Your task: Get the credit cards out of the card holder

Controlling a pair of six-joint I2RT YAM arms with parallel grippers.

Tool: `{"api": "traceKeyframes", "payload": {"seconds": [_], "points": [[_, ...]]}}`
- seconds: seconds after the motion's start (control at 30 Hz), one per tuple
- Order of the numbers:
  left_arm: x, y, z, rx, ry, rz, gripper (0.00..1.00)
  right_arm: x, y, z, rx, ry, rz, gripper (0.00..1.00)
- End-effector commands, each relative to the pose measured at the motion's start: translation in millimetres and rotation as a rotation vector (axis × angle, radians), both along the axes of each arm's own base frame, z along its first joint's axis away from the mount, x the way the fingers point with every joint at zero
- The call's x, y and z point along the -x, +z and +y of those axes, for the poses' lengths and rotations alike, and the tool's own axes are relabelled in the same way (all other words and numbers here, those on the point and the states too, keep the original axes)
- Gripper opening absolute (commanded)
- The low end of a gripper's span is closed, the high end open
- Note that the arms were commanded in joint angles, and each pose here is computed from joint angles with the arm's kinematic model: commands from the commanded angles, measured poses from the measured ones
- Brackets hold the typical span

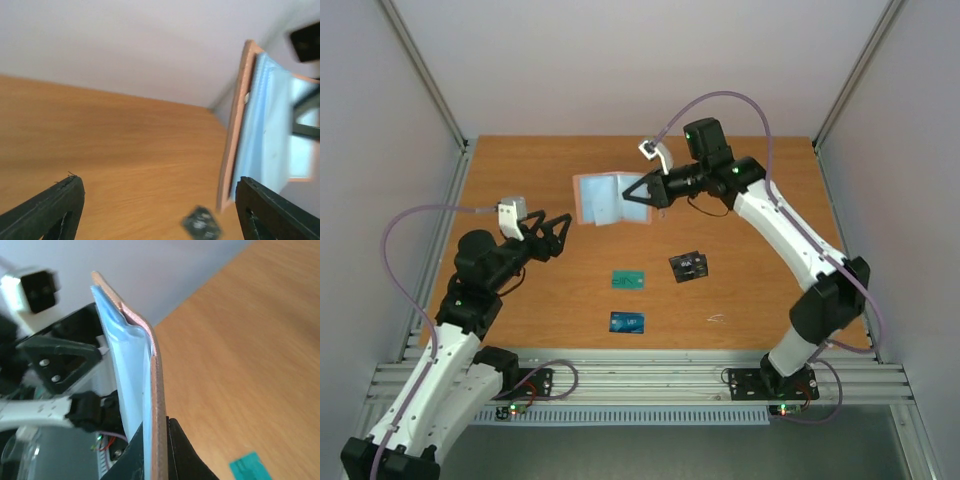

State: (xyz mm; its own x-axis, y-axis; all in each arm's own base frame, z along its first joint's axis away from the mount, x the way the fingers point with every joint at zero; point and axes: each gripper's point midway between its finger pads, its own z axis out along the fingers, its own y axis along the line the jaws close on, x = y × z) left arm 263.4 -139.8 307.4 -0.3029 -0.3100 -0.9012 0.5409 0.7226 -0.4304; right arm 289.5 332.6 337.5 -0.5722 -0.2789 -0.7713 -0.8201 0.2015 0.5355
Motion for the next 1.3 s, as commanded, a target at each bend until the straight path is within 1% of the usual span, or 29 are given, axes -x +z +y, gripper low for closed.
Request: {"api": "traceKeyframes", "payload": {"seconds": [0.0, 0.1, 0.17, 0.3, 0.5, 0.53, 0.57, 0.67, 0.77, 0.8, 0.83, 0.9, 1.0, 1.03, 1.07, 1.17, 1.2, 1.27], "points": [[-26.5, -70.5, 78.5, -0.046, 0.497, 0.266, 0.84, -49.0, -61.3, -21.8, 0.212, -0.244, 0.318, 0.01], [-22.9, -87.8, 84.6, -0.090, 0.521, 0.303, 0.84, -62.5, -93.5, -19.7, 0.296, -0.270, 0.431, 0.01], [-21.1, -97.9, 86.8, -0.077, 0.534, 0.333, 0.85, -73.8, -111.9, -16.3, 0.325, -0.287, 0.472, 0.01], [-20.3, -116.4, 91.7, -0.068, 0.557, 0.362, 0.85, -95.6, -144.4, -3.5, 0.342, -0.301, 0.540, 0.01], [-18.0, -135.6, 102.8, -0.083, 0.608, 0.385, 0.87, -119.8, -203.8, 11.7, 0.374, -0.323, 0.688, 0.03], [-17.4, -137.1, 105.0, -0.085, 0.617, 0.388, 0.87, -123.7, -210.8, 11.3, 0.380, -0.332, 0.702, 0.08], [-17.0, -137.8, 106.5, -0.086, 0.624, 0.389, 0.88, -127.6, -218.7, 7.8, 0.395, -0.351, 0.716, 0.15], [-16.3, -137.1, 109.5, -0.083, 0.635, 0.387, 0.88, -138.2, -238.4, -13.4, 0.448, -0.433, 0.732, 0.34], [-15.7, -137.8, 112.1, -0.080, 0.647, 0.390, 0.88, -148.7, -238.5, -40.4, 0.476, -0.514, 0.714, 0.66], [-15.4, -138.7, 113.4, -0.080, 0.653, 0.393, 0.89, -152.0, -235.9, -50.8, 0.480, -0.541, 0.702, 0.91], [-15.3, -139.0, 114.7, -0.082, 0.659, 0.394, 0.88, -154.6, -231.1, -62.3, 0.482, -0.572, 0.680, 0.97], [-15.1, -139.8, 117.2, -0.085, 0.671, 0.394, 0.89, -161.1, -217.2, -90.3, 0.472, -0.649, 0.628, 0.98], [-15.2, -141.3, 122.2, -0.090, 0.695, 0.392, 0.91, -171.9, -179.8, -136.2, 0.395, -0.753, 0.510, 0.98], [-15.8, -141.3, 123.3, -0.090, 0.700, 0.389, 0.98, -173.2, -154.5, -153.3, 0.354, -0.784, 0.441, 0.98], [-16.3, -141.6, 125.7, -0.093, 0.712, 0.384, 0.99, -173.9, -141.0, -169.7, 0.331, -0.812, 0.381, 0.99], [-19.7, -136.3, 134.0, -0.107, 0.751, 0.346, 0.99, -164.9, -106.4, -223.5, 0.259, -0.914, 0.183, 0.99], [-21.9, -133.6, 137.1, -0.119, 0.760, 0.321, 0.99, -163.2, -92.3, -241.0, 0.230, -0.967, 0.090, 0.98], [-26.2, -129.1, 142.5, -0.149, 0.775, 0.269, 0.99, -153.3, -79.9, -280.4, 0.225, -1.092, -0.043, 0.98]]}}
